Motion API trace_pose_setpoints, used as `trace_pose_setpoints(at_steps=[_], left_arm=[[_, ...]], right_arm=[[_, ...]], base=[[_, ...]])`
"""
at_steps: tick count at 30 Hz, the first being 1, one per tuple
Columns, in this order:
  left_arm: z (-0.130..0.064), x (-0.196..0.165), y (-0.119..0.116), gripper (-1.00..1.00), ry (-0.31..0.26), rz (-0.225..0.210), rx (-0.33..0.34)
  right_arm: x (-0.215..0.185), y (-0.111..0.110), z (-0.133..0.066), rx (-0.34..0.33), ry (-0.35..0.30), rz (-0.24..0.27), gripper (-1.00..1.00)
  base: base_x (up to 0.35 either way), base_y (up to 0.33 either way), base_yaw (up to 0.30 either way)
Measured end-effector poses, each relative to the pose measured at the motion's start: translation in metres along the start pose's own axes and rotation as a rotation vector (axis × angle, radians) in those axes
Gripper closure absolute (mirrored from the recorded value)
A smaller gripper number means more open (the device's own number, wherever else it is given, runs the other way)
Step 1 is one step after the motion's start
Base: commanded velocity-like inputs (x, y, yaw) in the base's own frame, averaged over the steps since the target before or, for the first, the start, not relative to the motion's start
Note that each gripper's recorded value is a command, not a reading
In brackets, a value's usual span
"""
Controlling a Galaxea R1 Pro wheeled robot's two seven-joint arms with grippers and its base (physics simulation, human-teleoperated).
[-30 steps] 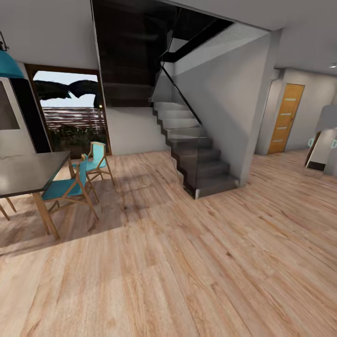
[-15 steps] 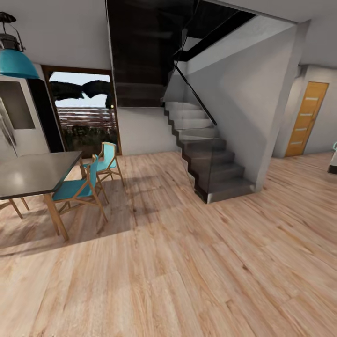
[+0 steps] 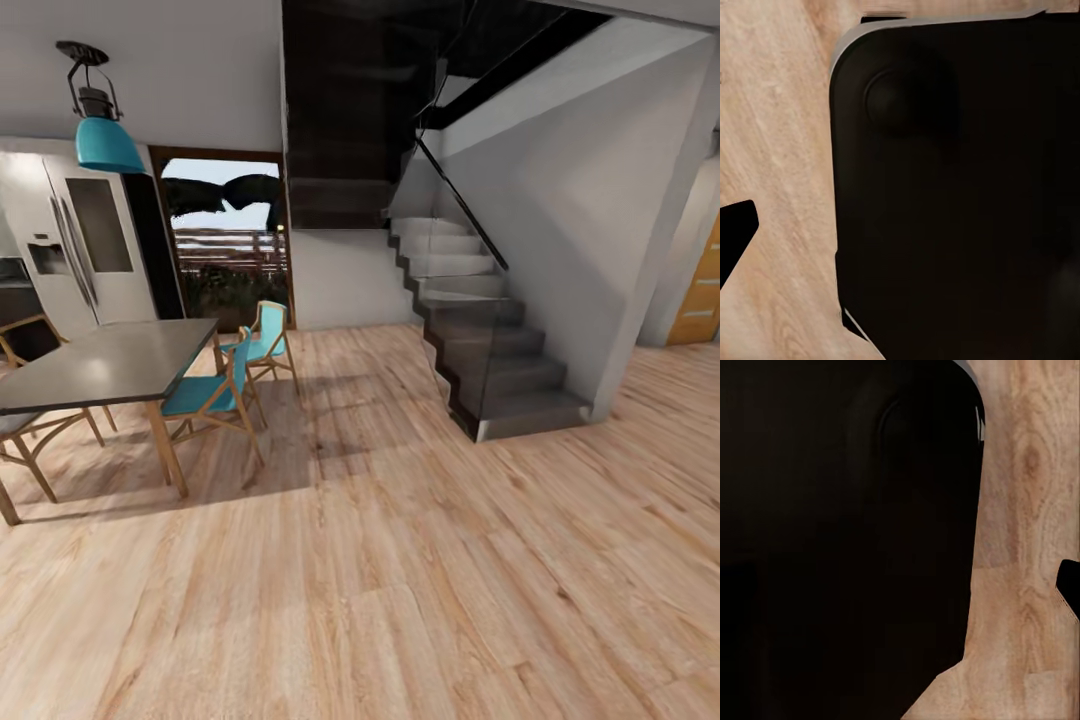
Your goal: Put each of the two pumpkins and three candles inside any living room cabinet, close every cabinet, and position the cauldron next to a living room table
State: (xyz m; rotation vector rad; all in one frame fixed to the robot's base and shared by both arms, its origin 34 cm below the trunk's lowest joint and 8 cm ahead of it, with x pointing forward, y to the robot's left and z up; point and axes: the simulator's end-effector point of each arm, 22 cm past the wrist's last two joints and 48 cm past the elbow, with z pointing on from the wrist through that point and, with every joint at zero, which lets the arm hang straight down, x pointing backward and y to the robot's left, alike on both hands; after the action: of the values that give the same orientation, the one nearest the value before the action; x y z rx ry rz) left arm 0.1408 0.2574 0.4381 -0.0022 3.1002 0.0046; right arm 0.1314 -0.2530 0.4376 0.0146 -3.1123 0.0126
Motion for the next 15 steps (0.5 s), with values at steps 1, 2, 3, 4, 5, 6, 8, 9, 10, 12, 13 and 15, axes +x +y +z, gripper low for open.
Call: trace_pose_setpoints(at_steps=[1,2,3,4,5,6,8,9,10,12,13,15], left_arm=[[0.000,-0.002,0.000,-1.00,-0.008,0.000,0.000],[0.000,-0.003,0.000,-1.00,-0.014,0.000,-0.001],[0.000,-0.004,0.001,-1.00,-0.018,-0.001,-0.001],[0.000,-0.005,0.001,-1.00,-0.021,-0.001,-0.002],[0.000,-0.005,0.001,-1.00,-0.023,0.001,-0.002],[0.000,-0.005,0.002,-1.00,-0.024,0.004,-0.003],[0.000,-0.006,0.009,-1.00,-0.026,0.009,-0.015],[0.000,-0.006,0.012,-1.00,-0.027,0.010,-0.021],[0.000,-0.006,0.015,-1.00,-0.027,0.011,-0.025],[0.000,-0.007,0.017,-1.00,-0.028,0.013,-0.028],[0.000,-0.007,0.017,-1.00,-0.028,0.013,-0.029],[0.000,-0.007,0.018,-1.00,-0.028,0.015,-0.030]], right_arm=[[-0.001,0.000,0.000,0.000,-0.004,0.000,-1.00],[-0.002,0.000,0.000,0.000,-0.011,-0.001,-1.00],[-0.005,0.000,0.000,0.000,-0.021,-0.002,-1.00],[-0.009,0.000,0.000,0.000,-0.041,-0.002,-1.00],[-0.012,0.000,0.000,0.000,-0.055,-0.001,-1.00],[-0.015,0.000,0.000,0.000,-0.066,-0.001,-1.00],[-0.018,0.000,-0.001,0.000,-0.079,0.001,-1.00],[-0.018,0.000,-0.001,0.000,-0.082,0.001,-1.00],[-0.018,0.000,-0.001,0.000,-0.083,0.002,-1.00],[-0.019,0.000,-0.001,0.000,-0.085,0.002,-1.00],[-0.019,0.000,-0.001,0.000,-0.085,0.003,-1.00],[-0.019,0.000,-0.001,0.000,-0.086,0.003,-1.00]], base=[[0.000,0.000,0.245],[0.000,0.000,0.245],[0.000,0.000,0.245],[0.000,0.000,0.245],[0.000,0.000,0.245],[0.000,0.000,0.245],[0.000,0.000,0.245],[0.000,0.000,0.245],[0.000,0.000,0.245],[0.000,0.000,0.245],[0.000,0.000,0.245],[0.000,0.000,0.245]])
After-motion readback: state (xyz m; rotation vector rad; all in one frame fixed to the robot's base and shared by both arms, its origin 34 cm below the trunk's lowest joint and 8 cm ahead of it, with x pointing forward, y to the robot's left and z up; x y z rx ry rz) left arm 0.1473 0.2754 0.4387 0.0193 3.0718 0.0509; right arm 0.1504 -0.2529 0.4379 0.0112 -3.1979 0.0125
